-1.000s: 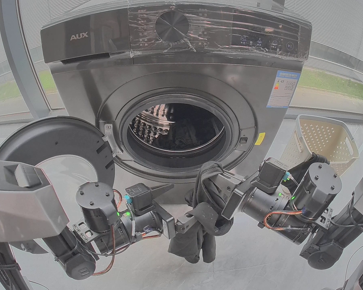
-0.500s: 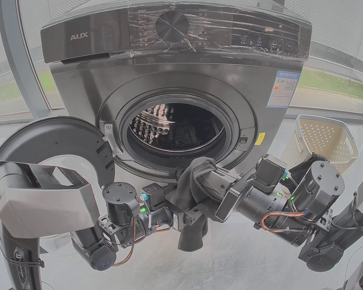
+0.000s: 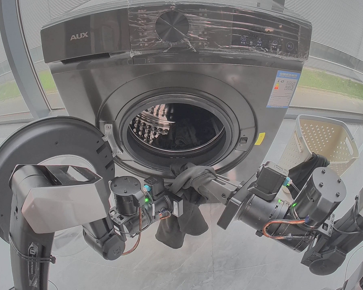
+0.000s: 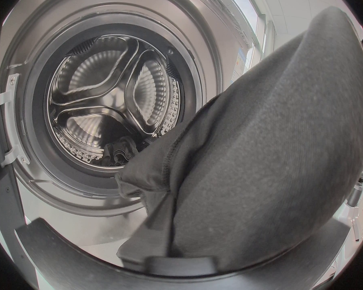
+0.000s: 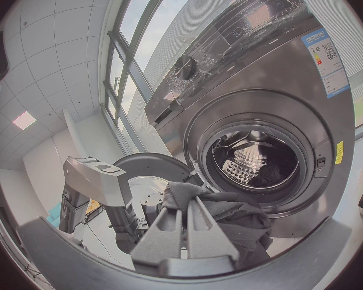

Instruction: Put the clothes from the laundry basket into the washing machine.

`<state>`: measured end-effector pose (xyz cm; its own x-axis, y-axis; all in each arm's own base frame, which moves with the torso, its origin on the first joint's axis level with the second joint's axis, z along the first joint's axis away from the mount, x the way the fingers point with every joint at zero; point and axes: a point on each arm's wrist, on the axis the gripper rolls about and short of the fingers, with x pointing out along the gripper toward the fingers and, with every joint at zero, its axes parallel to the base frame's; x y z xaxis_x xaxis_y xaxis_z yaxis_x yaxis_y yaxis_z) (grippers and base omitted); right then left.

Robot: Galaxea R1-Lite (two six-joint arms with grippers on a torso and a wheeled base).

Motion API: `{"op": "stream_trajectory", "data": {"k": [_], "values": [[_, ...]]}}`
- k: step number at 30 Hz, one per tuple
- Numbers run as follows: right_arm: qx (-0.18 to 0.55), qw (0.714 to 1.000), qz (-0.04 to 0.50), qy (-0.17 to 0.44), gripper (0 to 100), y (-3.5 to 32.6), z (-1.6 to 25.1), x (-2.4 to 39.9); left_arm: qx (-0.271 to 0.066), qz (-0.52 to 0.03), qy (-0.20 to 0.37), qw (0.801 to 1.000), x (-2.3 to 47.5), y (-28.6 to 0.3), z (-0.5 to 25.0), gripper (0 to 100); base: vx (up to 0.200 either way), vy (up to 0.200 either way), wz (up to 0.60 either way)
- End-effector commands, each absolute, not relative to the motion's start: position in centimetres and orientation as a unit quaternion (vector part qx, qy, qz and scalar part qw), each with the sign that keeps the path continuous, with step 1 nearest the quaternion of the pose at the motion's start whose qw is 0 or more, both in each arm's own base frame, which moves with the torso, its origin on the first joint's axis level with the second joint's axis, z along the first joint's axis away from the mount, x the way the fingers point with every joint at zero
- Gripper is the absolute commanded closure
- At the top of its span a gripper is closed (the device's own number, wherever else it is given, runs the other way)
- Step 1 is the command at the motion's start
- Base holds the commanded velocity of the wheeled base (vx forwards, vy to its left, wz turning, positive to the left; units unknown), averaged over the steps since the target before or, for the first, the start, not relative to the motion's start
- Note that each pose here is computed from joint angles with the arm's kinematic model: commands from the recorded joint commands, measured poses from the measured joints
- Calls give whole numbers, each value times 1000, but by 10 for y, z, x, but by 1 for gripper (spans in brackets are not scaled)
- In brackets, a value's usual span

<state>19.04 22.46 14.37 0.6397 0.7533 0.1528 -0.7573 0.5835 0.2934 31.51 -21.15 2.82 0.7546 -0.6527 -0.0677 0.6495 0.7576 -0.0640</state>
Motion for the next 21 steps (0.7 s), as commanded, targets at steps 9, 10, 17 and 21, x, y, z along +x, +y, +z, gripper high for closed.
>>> {"op": "stream_trajectory", "data": {"k": [9, 10, 17, 21], "values": [[76, 931, 343, 94, 100, 173, 92, 194, -27, -319, 14, 947, 317, -196, 54, 100, 0, 0, 0], [75, 932, 342, 96, 100, 173, 91, 194, -28, -319, 14, 947, 317, -196, 54, 100, 0, 0, 0], [50, 927, 331, 167, 100, 168, 56, 190, -44, -341, -5, 939, 284, -192, 90, 100, 0, 0, 0], [53, 926, 335, 164, 100, 172, 55, 193, -57, -352, -19, 934, 262, -184, 112, 100, 0, 0, 0]]}}
